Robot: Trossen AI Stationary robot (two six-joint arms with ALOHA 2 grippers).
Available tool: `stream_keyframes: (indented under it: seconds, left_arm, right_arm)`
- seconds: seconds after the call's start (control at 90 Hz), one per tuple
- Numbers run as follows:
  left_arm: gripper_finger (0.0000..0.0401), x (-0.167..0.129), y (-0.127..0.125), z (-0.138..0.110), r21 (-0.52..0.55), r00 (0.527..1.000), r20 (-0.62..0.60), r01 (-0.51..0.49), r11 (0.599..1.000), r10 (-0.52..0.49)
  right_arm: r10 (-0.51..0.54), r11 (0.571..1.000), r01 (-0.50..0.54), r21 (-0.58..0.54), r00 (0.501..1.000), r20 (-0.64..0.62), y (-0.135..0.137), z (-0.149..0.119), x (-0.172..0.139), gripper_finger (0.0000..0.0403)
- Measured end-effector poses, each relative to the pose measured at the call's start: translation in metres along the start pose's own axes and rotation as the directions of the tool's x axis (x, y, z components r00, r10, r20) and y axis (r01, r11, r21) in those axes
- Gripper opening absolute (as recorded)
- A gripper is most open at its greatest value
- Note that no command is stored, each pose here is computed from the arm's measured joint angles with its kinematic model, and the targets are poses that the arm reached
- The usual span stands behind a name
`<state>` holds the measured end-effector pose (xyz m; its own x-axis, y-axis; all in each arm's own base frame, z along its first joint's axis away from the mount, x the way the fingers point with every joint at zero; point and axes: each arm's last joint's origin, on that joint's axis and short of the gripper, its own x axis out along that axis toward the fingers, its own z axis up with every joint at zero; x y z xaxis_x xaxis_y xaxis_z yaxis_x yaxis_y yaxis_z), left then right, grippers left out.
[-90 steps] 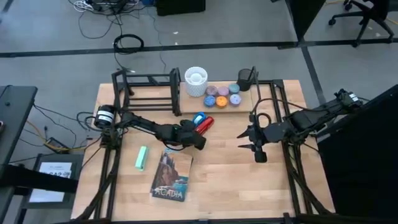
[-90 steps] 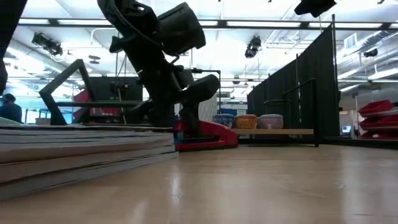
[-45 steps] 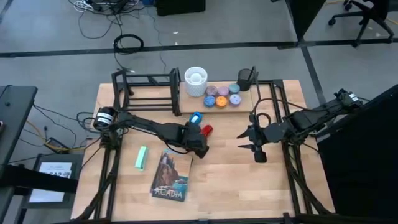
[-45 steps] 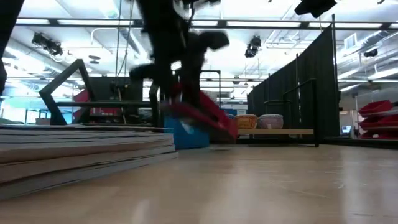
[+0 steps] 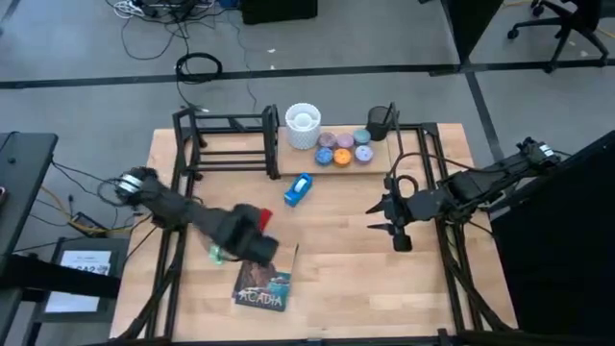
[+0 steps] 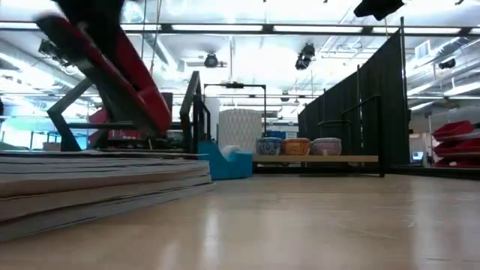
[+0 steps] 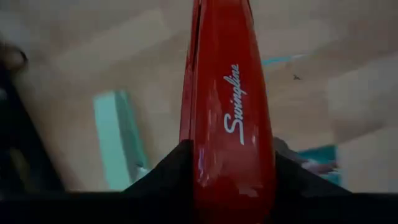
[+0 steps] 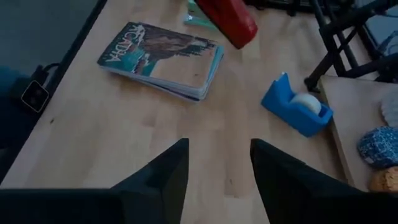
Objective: Stock shelves
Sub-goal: Remove the red stapler from under the left of the shelf
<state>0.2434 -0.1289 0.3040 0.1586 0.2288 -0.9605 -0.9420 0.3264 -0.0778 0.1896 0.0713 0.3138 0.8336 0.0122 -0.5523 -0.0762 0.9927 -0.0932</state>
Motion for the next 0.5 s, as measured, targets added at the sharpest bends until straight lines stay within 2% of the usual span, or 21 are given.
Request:
stream_keyframes:
  seconds: [0.133, 0.311, 0.378, 0.5]
  left_arm:
    - [0.0109, 0.013, 0.031, -0.027, -0.141, 0.999, 0.043, 0.020, 0.990, -0.014]
    - [0.0109, 0.045, 0.040, -0.061, -0.234, 0.999, 0.033, 0.040, 0.971, -0.033]
    - [0.0109, 0.056, 0.038, -0.069, -0.242, 0.998, 0.041, 0.056, 0.969, -0.047]
    - [0.0109, 0.073, 0.037, -0.074, -0.218, 0.996, 0.086, -0.011, 0.976, 0.030]
  right_arm:
    - [0.002, 1.000, -0.002, 0.002, 1.000, 0.013, 0.001, -0.004, 0.005, 0.0144]
    - [0.002, 1.000, -0.002, 0.011, 1.000, 0.010, 0.002, -0.007, 0.007, 0.0144]
    - [0.003, 1.000, -0.003, 0.013, 1.000, 0.015, 0.002, -0.007, 0.007, 0.0144]
    - [0.004, 1.000, -0.004, 0.006, 0.999, 0.032, 0.002, -0.005, 0.007, 0.0144]
